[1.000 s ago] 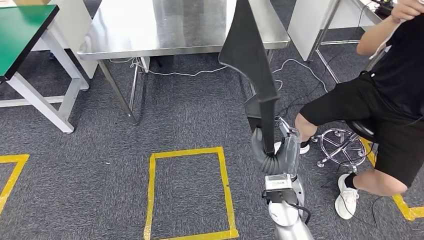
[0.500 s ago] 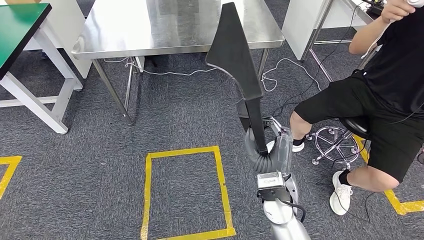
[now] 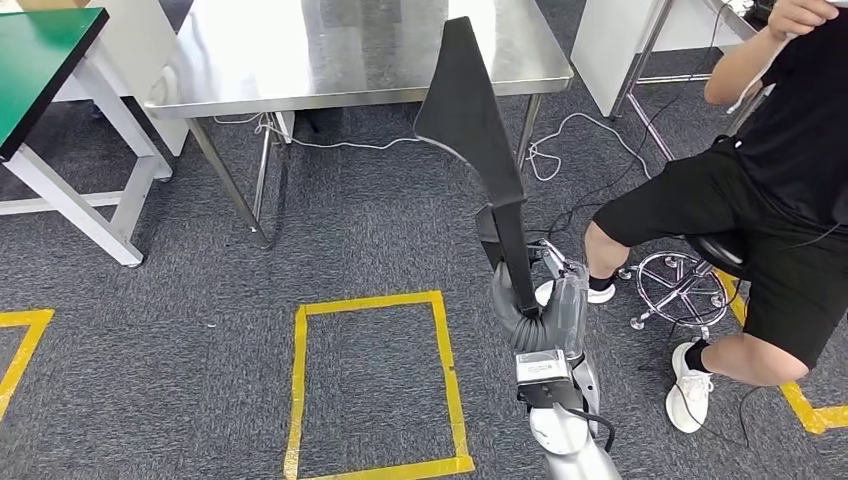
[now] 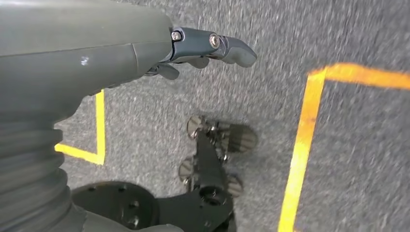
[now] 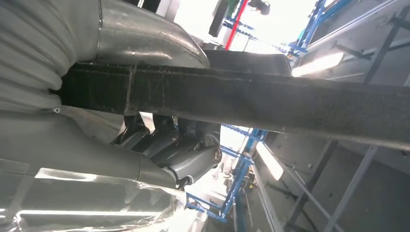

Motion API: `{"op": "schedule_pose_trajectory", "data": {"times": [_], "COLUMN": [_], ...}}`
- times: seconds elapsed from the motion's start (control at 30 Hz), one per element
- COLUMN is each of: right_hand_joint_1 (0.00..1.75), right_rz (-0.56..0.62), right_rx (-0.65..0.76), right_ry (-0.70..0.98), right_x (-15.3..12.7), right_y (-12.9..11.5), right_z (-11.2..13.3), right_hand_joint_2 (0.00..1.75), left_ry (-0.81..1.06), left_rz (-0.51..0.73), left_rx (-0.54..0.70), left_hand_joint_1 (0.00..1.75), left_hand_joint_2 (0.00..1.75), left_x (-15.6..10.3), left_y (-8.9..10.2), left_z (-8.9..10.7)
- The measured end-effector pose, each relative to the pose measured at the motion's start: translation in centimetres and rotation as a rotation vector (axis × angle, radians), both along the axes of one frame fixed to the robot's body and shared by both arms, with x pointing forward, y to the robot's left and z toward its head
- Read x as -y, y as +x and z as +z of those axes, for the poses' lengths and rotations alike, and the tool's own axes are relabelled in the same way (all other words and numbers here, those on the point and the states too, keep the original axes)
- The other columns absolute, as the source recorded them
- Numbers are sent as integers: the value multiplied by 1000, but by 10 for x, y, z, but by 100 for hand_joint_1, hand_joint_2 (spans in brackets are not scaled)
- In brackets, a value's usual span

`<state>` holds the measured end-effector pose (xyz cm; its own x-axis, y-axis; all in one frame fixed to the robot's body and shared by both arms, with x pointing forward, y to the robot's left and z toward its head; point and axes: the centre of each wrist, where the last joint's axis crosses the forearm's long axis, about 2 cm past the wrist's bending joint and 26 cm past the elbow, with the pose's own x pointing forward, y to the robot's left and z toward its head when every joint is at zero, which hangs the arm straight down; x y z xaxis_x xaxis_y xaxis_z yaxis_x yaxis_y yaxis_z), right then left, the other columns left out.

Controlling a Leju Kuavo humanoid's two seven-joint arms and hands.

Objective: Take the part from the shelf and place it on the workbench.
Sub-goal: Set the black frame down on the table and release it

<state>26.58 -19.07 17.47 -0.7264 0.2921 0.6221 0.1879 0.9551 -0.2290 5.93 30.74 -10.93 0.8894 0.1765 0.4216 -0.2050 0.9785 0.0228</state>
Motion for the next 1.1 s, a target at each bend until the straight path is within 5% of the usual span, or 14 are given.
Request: {"op": "schedule_pose_trajectory", "data": {"times": [1.1], "right_hand_joint_1": [155], "right_rz": [6], "right_rx": [-11], "right_ry": [-2], "right_x": [-2], "right_y": [-2], "right_z": [1], "right_hand_joint_2": [175], "left_ry": [5], "left_rz": [-4], "left_rx": [-23], "left_hand_joint_1": [0], "left_hand_joint_2": [175], "left_x": [-2], "left_y": [-5], "left_z": [-1]}}
